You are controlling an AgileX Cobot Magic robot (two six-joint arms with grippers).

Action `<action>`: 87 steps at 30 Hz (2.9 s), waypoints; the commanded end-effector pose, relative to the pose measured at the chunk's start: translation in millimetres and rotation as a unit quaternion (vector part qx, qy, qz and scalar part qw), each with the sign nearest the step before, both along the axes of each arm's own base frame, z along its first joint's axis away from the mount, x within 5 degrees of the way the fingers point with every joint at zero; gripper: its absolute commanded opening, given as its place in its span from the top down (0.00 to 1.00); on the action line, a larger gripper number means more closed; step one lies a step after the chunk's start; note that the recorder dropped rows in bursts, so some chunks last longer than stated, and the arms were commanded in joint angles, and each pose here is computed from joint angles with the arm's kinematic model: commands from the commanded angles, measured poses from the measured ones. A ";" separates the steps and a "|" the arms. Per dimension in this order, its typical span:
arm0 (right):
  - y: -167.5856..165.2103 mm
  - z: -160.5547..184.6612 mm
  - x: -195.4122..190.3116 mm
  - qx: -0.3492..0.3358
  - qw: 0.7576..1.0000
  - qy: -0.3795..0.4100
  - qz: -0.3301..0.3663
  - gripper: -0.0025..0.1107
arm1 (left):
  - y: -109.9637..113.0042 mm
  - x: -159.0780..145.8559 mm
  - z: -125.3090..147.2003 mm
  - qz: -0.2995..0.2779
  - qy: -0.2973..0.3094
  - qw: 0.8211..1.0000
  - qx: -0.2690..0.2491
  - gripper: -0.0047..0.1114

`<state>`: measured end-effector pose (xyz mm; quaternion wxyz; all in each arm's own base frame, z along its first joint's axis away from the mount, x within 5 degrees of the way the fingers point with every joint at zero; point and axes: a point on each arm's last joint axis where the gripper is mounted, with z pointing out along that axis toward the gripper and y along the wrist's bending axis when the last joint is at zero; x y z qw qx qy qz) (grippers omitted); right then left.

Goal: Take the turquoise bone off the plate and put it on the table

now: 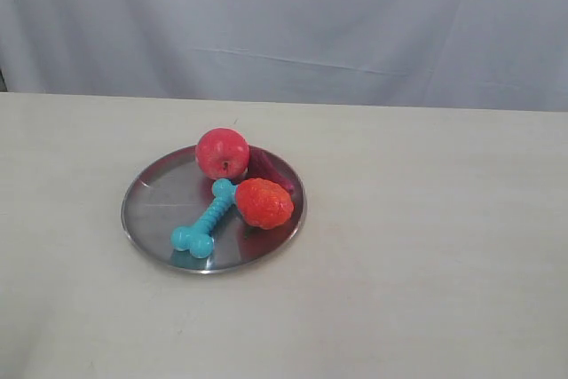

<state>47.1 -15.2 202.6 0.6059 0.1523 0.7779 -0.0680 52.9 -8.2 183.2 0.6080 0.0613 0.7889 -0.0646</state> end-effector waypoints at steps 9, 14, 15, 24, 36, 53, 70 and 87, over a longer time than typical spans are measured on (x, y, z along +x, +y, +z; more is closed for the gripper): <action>6.7 64.7 -16.9 0.001 0.997 -0.077 0.002 0.98 | -0.1 0.0 -1.0 -0.001 0.001 1.000 -0.001 0.96; 7.3 66.0 -18.5 0.004 0.998 -0.069 0.002 0.98 | -0.1 0.0 -1.0 -0.001 0.001 1.000 -0.001 0.96; 7.3 66.0 -18.5 0.004 0.998 -0.069 0.002 0.98 | -0.1 0.0 -1.0 -0.001 0.001 1.000 -0.001 0.96; 7.0 71.5 -17.5 0.024 0.996 -0.081 -0.001 0.98 | -0.1 0.0 -1.0 -0.001 0.001 1.000 -0.001 0.96; -1.5 109.1 32.0 0.066 0.994 0.078 0.032 0.98 | -0.1 0.0 -1.0 -0.001 0.001 1.000 -0.001 0.96; 43.1 146.9 168.5 0.041 0.940 0.279 0.189 0.98 | -0.1 0.0 -1.0 -0.001 0.001 1.000 -0.001 0.96; 135.3 116.6 272.7 0.086 0.902 0.356 0.227 0.98 | -0.1 0.0 -1.0 -0.001 0.001 1.000 -0.001 0.96; 215.3 57.6 357.8 0.148 0.903 0.370 0.161 0.98 | -0.1 0.0 -1.0 -0.001 0.001 1.000 0.000 0.96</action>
